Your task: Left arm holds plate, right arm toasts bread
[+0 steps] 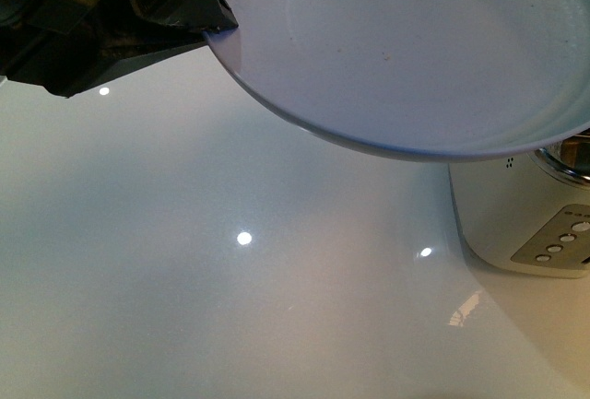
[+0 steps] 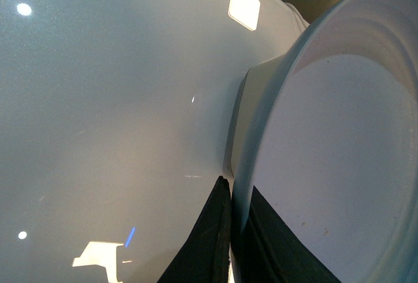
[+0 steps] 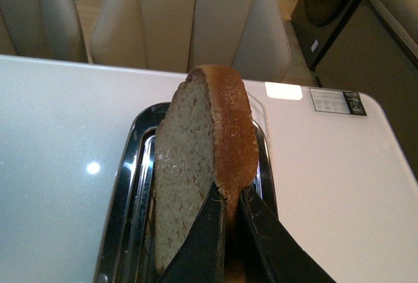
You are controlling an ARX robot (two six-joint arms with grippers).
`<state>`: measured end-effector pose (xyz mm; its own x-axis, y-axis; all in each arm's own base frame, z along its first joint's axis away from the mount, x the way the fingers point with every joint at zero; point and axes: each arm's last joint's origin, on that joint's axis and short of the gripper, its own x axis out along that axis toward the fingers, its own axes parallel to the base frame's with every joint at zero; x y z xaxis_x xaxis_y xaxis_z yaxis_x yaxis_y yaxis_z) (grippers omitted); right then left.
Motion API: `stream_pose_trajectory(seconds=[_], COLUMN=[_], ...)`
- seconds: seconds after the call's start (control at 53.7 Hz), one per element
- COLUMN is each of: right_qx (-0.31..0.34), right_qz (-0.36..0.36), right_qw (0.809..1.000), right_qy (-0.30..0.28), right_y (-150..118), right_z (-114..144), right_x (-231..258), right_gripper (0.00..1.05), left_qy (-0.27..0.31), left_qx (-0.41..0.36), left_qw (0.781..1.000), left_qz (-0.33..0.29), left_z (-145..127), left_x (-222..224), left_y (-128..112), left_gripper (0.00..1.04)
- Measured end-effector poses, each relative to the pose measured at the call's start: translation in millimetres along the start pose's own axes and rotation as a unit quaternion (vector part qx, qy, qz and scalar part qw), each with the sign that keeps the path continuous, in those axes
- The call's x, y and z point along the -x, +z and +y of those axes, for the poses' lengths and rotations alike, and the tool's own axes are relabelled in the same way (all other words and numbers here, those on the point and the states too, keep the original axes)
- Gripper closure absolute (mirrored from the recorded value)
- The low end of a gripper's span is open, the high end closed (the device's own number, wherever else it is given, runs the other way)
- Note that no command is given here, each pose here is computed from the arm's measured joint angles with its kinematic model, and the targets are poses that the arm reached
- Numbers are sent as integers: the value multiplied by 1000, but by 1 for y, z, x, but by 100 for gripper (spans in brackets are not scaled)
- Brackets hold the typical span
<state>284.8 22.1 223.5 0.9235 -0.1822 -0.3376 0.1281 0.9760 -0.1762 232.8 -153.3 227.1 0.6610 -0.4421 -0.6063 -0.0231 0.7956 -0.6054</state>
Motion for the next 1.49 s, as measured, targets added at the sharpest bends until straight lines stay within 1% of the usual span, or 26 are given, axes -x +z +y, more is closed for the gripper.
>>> stream_pose_trajectory(seconds=[0.41, 1.043, 1.286, 1.398, 1.491], right_qx=[13, 31, 36, 29, 23], right_qz=[12, 39, 68, 88, 92], right_qw=[1000, 999, 997, 996, 996], right_qy=[-16, -10, -10, -6, -7], right_y=[-7, -16, -33, -44, -50], right_z=[8, 20, 23, 24, 25], right_x=[-15, -13, -22, -27, -29], right_gripper=[102, 102, 102, 102, 102], left_qy=[0, 0, 0, 0, 0], left_qx=[0, 0, 0, 0, 0], left_qw=[1000, 1000, 1000, 1000, 1000], left_qz=[0, 0, 0, 0, 0], left_z=[0, 0, 0, 0, 0], left_x=[0, 0, 0, 0, 0], left_y=[0, 0, 0, 0, 0], left_gripper=[102, 102, 102, 102, 102])
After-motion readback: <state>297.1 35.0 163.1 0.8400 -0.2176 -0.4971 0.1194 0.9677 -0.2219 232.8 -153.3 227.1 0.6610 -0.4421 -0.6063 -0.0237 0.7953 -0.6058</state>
